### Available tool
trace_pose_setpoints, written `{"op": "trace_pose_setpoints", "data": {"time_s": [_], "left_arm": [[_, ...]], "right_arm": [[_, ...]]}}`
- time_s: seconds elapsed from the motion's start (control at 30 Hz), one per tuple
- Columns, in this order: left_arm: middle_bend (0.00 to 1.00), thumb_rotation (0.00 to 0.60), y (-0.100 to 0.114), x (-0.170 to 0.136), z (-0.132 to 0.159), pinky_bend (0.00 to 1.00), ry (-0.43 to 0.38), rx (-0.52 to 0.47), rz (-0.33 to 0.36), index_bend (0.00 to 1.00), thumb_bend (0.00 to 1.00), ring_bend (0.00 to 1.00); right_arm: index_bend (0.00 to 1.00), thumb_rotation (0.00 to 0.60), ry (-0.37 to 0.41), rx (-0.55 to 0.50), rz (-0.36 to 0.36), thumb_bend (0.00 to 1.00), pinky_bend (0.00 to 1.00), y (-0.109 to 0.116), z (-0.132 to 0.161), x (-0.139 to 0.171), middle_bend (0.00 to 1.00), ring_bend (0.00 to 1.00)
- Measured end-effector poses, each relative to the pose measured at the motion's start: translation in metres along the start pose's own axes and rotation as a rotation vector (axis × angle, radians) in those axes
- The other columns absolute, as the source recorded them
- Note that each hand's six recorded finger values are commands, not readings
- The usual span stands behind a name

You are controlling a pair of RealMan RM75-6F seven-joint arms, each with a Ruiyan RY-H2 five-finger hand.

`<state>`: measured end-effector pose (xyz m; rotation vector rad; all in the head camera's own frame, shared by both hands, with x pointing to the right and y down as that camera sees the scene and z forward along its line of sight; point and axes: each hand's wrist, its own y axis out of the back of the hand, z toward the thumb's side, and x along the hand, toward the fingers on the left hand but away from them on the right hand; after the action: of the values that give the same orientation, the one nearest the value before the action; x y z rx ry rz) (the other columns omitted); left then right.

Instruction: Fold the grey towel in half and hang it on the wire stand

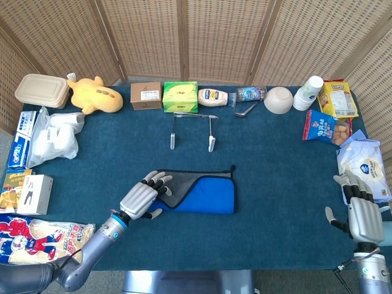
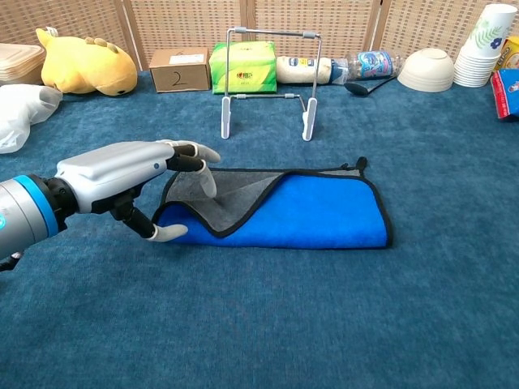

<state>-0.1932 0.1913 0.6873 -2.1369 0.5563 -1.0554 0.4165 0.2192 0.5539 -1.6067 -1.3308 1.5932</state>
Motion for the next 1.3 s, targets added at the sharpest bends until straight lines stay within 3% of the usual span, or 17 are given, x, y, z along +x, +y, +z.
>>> {"op": "trace_pose_setpoints", "data": {"time_s": [0.27,0.7,0.93,1.3], "left_arm": [[0.13,0.6,-0.001,0.012,0.005,0.0,0.001,0.031,0.038,0.33,0.41,0.0],[0.21,0.6,-0.007,0.026,0.01,0.0,-0.002,0.006,0.034,0.55,0.42,0.0],[0.26,0.6,0.002,0.035,0.007,0.0,0.012,-0.003,0.081,0.65,0.45,0.0],[0.28,0.6,0.008,0.046,-0.002,0.0,0.048,-0.046,0.11,0.68,0.46,0.02]], "right_arm": [[0.16,0.6,-0.009,-0.001,-0.007,0.35,0.0,0.002,-0.004,0.001,0.05,0.0],[0.16,0.6,-0.018,-0.004,-0.016,0.35,0.0,0.004,-0.007,0.003,0.05,0.0],[0.17,0.6,-0.021,-0.004,-0.024,0.35,0.0,0.006,-0.009,0.004,0.05,0.0],[0.17,0.6,-0.025,-0.004,-0.032,0.35,0.0,0.008,-0.01,0.005,0.06,0.0]]}}
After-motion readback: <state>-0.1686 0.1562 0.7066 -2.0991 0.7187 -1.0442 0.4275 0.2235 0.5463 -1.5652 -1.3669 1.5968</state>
